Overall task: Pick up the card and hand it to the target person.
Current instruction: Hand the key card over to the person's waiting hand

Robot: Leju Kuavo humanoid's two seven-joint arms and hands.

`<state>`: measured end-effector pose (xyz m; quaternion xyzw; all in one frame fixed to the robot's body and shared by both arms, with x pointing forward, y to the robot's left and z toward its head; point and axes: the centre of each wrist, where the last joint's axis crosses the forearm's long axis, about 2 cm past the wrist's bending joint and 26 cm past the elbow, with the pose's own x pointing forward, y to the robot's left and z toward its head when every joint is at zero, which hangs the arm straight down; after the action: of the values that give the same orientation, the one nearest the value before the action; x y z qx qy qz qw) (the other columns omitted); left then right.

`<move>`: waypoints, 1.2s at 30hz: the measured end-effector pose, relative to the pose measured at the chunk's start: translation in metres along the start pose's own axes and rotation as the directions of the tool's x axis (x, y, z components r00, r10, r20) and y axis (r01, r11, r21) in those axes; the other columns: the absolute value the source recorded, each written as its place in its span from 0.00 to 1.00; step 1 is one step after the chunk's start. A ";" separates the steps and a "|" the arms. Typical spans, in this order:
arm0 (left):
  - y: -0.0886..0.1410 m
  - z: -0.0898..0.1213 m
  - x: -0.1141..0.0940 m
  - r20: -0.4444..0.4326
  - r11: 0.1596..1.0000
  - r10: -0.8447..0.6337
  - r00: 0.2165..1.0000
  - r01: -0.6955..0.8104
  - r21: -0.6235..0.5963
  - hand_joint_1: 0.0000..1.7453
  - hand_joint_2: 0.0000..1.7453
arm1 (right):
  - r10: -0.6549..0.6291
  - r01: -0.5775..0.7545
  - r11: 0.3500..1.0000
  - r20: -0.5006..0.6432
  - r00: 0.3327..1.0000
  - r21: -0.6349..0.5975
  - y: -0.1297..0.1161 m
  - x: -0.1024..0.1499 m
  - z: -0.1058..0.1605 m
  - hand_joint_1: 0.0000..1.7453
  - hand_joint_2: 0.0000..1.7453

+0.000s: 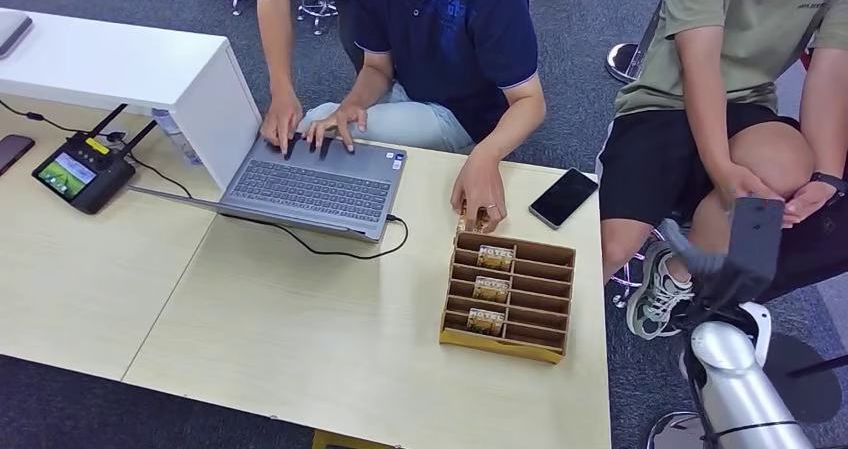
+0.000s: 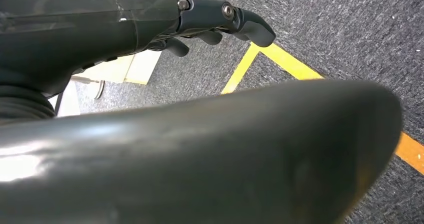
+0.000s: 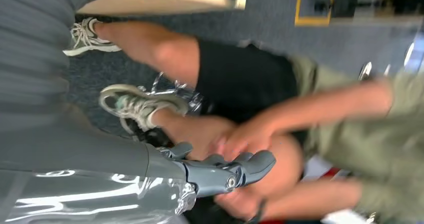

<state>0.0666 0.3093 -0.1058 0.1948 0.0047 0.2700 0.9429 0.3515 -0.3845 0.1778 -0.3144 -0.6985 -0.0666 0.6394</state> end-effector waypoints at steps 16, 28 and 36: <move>-0.001 0.000 0.000 0.010 1.000 0.017 1.000 -0.017 -0.007 0.00 0.00 | -0.223 0.143 0.959 -0.339 0.914 -0.245 -0.110 -0.143 0.036 0.00 1.00; 0.000 0.000 0.000 -0.003 0.999 0.034 0.999 -0.034 0.008 0.00 0.00 | -0.331 0.018 0.917 -0.738 0.588 -0.398 -0.139 -0.246 0.153 0.00 1.00; -0.001 0.001 0.000 -0.029 0.998 0.051 0.998 -0.050 0.025 0.00 0.00 | -0.365 -0.131 0.904 -0.894 0.258 -0.407 -0.122 -0.264 0.216 0.00 0.00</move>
<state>0.0670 0.3086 -0.1055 0.2020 0.0171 0.2964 0.9333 0.0993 -0.4674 -0.0690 -0.2783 -0.1593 -0.4332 0.8423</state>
